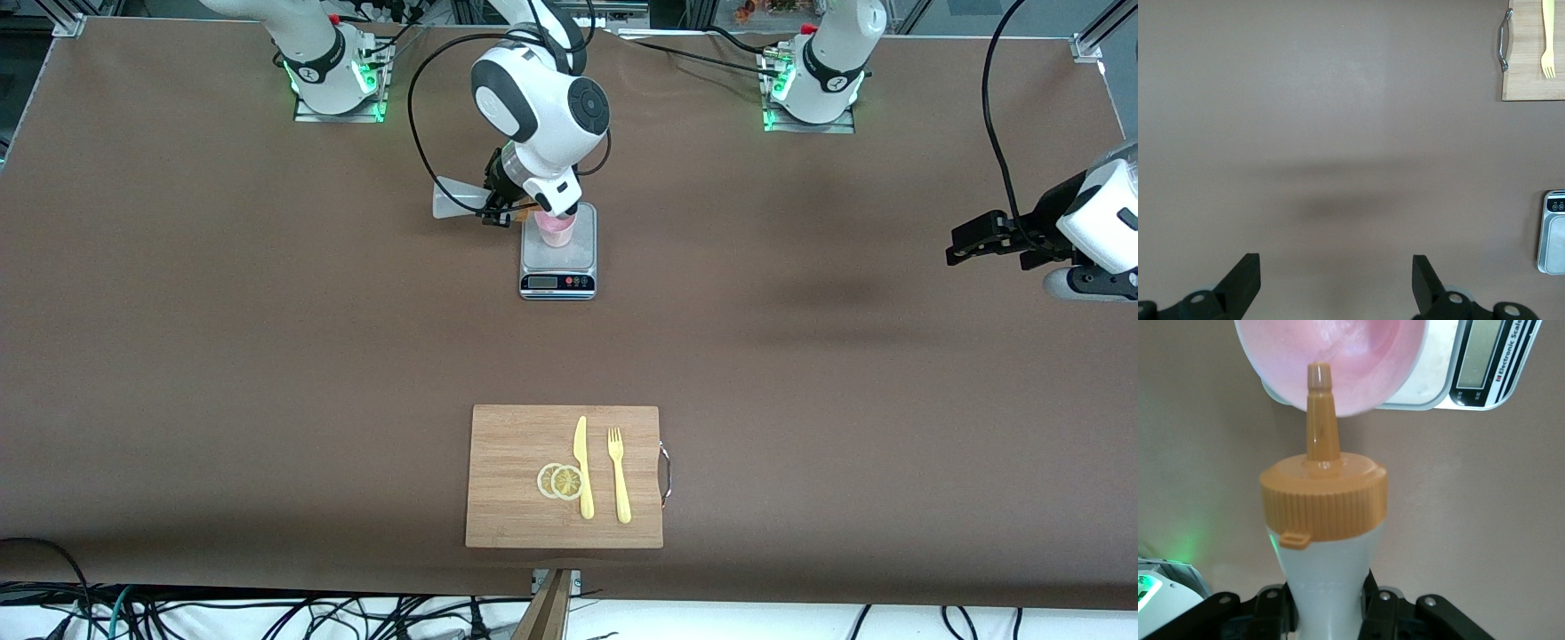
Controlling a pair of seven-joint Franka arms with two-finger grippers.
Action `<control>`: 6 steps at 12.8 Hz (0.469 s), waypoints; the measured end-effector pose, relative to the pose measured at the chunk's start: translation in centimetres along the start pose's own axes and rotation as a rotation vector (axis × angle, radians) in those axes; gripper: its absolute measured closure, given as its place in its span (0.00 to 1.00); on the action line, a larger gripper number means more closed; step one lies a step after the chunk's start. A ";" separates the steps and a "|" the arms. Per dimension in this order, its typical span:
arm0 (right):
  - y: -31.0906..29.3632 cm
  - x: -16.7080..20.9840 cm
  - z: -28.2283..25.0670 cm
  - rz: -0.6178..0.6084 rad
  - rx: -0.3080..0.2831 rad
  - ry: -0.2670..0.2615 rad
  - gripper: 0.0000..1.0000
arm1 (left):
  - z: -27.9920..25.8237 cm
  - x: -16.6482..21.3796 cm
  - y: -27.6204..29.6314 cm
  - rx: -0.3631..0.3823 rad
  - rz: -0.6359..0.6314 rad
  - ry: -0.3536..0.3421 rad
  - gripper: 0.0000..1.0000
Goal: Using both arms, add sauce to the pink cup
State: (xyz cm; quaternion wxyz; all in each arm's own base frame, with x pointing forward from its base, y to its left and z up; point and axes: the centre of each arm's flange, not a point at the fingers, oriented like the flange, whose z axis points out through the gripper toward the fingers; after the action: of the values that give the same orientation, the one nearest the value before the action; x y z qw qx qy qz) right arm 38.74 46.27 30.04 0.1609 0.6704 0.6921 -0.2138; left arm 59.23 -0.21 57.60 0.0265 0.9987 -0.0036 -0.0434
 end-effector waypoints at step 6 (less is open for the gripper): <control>0.0 -0.2 -0.4 0.004 -0.003 0.005 0.67 | 0.0 0.0 0.0 0.000 0.000 0.000 0.00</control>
State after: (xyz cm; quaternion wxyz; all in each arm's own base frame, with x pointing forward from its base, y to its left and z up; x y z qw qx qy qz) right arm 38.74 46.26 30.52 0.1605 0.6720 0.6915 -0.2109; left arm 59.23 -0.21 57.60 0.0265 0.9987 -0.0036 -0.0434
